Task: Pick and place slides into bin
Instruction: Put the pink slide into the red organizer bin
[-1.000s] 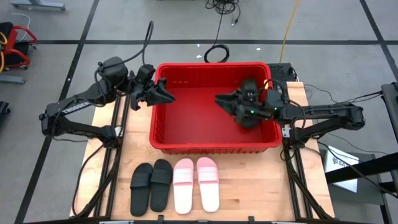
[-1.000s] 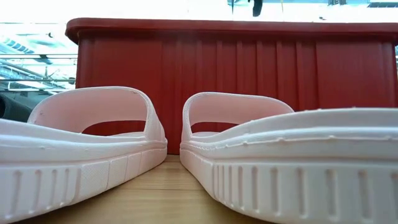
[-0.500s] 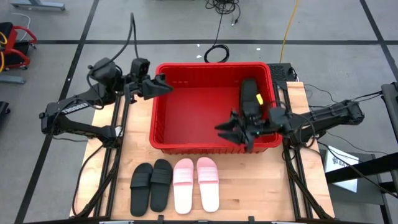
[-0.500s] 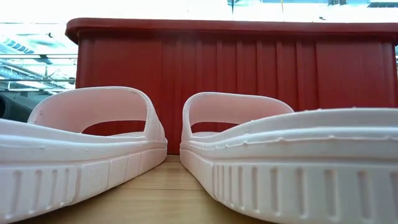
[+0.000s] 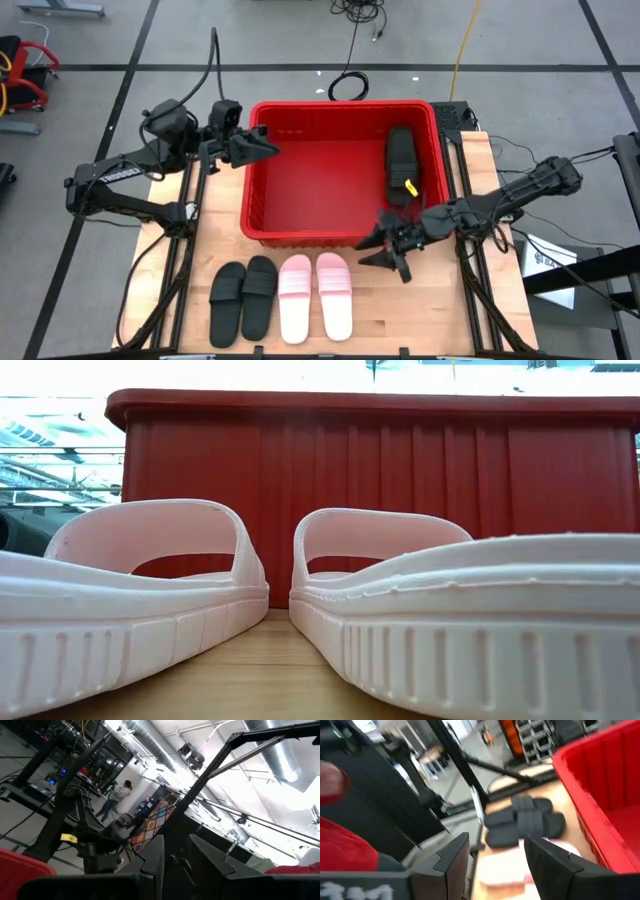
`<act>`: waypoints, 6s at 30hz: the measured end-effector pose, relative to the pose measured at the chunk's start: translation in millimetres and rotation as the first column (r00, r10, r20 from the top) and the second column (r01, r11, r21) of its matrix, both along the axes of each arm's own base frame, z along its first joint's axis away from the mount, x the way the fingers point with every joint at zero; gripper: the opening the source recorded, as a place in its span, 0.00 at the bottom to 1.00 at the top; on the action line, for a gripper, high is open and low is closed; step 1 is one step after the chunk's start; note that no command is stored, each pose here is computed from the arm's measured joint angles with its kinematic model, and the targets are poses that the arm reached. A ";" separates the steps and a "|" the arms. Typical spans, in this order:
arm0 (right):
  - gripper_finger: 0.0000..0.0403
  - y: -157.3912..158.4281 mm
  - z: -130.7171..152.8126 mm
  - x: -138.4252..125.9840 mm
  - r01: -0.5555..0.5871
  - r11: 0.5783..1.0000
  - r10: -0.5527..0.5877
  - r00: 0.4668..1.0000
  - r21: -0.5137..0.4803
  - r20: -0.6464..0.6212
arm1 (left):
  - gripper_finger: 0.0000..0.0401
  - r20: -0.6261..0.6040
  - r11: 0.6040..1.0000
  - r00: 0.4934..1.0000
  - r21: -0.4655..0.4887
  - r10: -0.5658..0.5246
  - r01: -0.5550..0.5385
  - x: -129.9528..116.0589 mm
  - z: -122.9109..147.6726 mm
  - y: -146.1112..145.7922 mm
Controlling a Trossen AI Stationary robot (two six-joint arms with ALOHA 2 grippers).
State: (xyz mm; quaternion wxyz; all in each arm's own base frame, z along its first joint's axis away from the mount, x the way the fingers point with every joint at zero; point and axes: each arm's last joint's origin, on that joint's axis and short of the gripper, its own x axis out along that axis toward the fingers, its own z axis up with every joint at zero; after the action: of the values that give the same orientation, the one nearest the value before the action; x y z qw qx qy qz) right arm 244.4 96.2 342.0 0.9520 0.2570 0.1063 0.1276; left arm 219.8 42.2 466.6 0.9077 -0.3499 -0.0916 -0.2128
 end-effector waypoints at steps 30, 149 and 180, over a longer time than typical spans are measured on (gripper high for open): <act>0.45 22.9 -56.4 45.8 -0.048 0.635 -0.306 0.901 -0.771 -0.308 | 0.21 0.137 0.928 0.985 0.342 0.103 -0.145 -13.0 2.1 33.3; 0.01 80.3 -124.0 60.5 -0.106 0.514 -0.226 0.940 -0.851 -0.254 | 0.21 0.129 0.867 0.975 0.448 0.179 -0.219 -4.6 -6.5 24.5; 0.00 26.7 0.2 9.3 0.184 0.474 -0.218 0.972 -0.861 0.087 | 0.21 0.125 0.865 0.976 0.452 0.181 -0.218 -4.4 -7.1 24.6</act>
State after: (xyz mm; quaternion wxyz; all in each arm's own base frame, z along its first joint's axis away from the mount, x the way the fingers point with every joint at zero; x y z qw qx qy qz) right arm 253.7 122.9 342.2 0.9586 -0.2400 0.1412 -0.0595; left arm 215.4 66.8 459.5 0.9776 -0.1034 -0.1092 -0.1470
